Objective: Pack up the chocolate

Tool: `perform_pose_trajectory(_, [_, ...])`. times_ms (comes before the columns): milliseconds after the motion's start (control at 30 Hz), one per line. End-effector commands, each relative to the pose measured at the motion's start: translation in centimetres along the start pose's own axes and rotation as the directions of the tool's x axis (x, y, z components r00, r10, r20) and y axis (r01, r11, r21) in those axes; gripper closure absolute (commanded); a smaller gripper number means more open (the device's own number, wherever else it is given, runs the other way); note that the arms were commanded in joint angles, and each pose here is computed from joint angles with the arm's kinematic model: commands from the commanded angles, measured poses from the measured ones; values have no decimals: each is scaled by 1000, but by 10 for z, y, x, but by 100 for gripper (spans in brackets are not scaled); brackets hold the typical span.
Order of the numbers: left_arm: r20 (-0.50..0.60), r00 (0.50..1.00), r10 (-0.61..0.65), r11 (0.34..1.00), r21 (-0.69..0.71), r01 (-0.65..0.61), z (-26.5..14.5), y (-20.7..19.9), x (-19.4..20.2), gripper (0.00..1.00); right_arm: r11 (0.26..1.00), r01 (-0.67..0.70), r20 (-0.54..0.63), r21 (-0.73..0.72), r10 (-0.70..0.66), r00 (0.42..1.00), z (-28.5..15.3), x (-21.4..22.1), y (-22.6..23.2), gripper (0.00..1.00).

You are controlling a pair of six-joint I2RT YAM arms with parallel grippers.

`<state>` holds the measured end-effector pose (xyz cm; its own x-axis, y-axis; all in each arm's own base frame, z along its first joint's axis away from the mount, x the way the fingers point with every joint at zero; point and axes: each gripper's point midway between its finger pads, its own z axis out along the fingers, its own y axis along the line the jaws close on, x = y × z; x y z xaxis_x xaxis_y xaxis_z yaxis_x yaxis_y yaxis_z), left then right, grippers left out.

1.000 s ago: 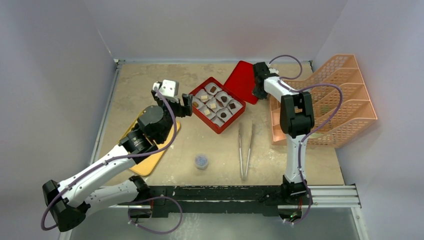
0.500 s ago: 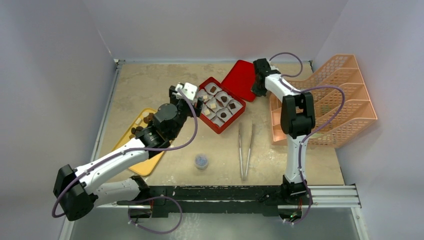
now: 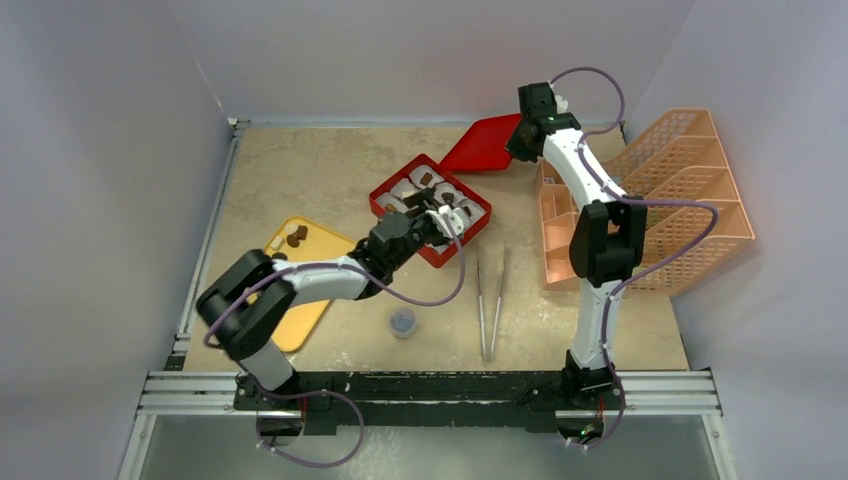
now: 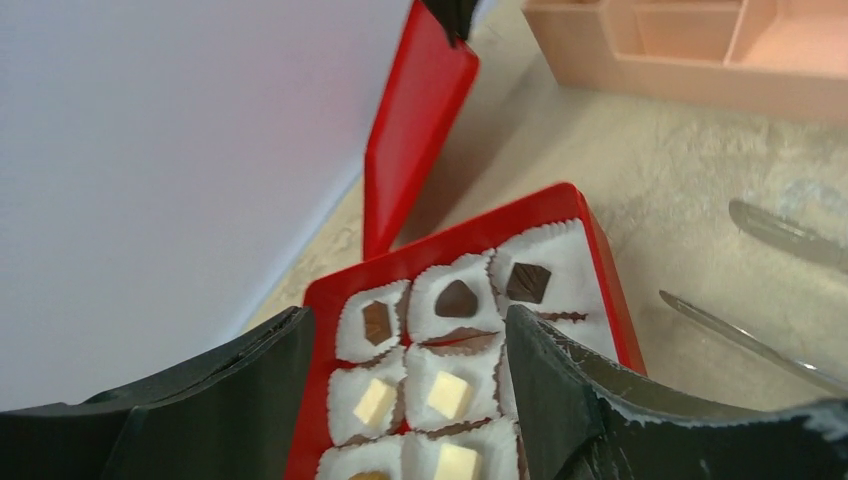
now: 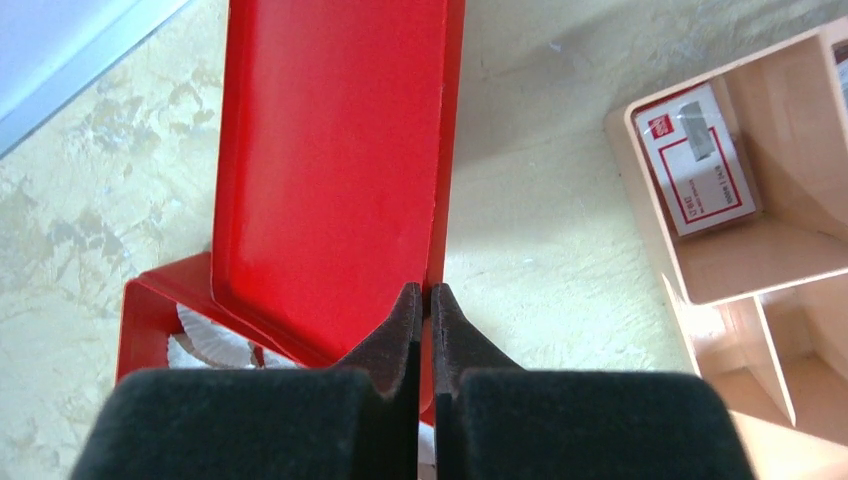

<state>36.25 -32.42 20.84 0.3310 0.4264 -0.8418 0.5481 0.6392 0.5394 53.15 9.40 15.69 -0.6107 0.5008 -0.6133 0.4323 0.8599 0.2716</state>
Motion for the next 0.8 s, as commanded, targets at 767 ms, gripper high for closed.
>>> perform_pose_trajectory(767, [218,927,305,952,-91,-292,149,-63,6,25,988,55,-65,-144,-65,996,-58,23,1,100])
